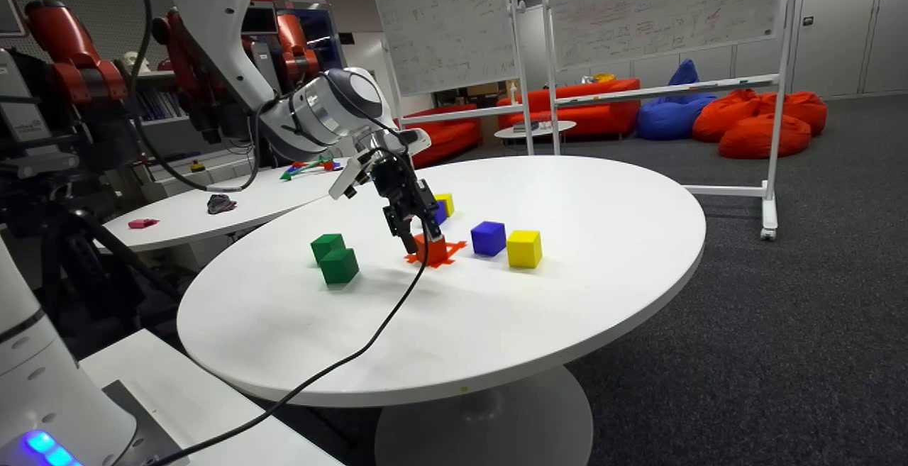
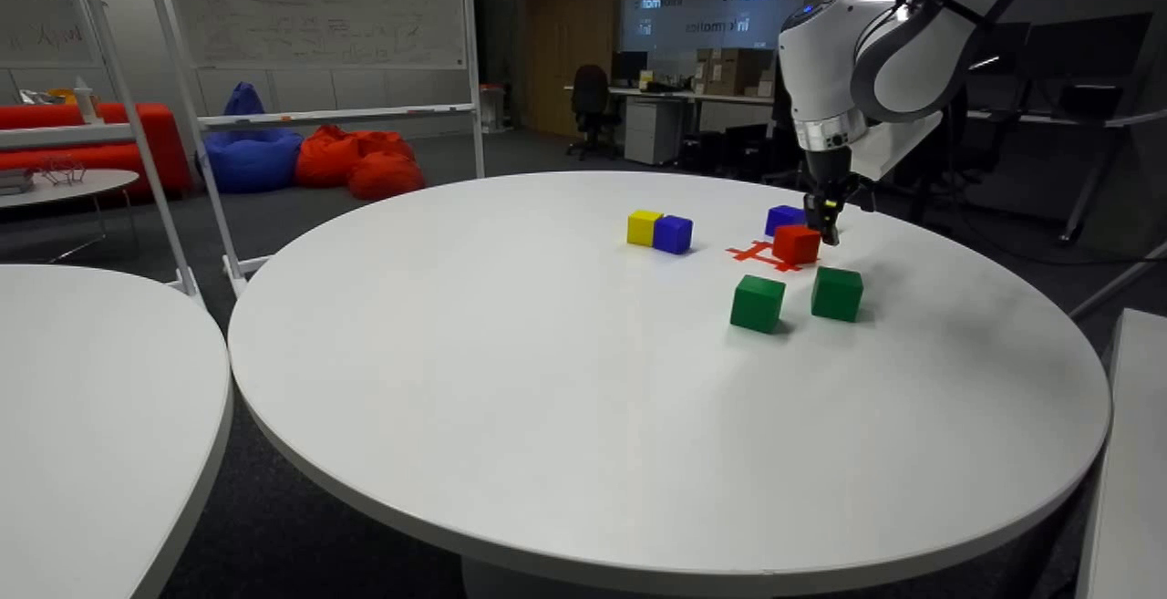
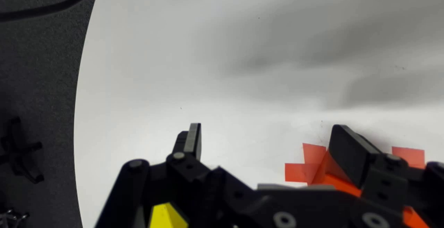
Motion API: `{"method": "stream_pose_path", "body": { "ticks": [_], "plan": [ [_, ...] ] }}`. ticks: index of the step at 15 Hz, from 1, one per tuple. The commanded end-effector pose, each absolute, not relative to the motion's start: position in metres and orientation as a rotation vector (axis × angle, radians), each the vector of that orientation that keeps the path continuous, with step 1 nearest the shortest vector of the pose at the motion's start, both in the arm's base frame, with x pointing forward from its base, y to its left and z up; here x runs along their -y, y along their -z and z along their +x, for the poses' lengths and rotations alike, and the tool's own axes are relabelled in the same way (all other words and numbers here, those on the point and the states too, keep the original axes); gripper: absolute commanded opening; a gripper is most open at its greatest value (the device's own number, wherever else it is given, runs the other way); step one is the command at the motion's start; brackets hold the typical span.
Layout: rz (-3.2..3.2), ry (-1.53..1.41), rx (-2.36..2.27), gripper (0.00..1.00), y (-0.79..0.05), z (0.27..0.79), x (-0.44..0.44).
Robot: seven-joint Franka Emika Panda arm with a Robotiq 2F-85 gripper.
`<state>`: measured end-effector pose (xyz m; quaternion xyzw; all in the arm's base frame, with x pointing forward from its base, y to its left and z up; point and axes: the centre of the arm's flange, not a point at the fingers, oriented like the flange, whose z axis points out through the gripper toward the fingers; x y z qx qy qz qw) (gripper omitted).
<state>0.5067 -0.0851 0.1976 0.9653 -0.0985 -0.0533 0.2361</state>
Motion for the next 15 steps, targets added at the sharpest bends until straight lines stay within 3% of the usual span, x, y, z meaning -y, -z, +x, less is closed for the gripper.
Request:
{"method": "stream_pose_path", "body": {
  "ticks": [1,15],
  "plan": [
    [2.636,0.169,0.293,1.00,-0.191,0.506,0.094],
    [2.621,0.242,0.324,1.00,-0.170,0.489,0.114]
  ]
}}
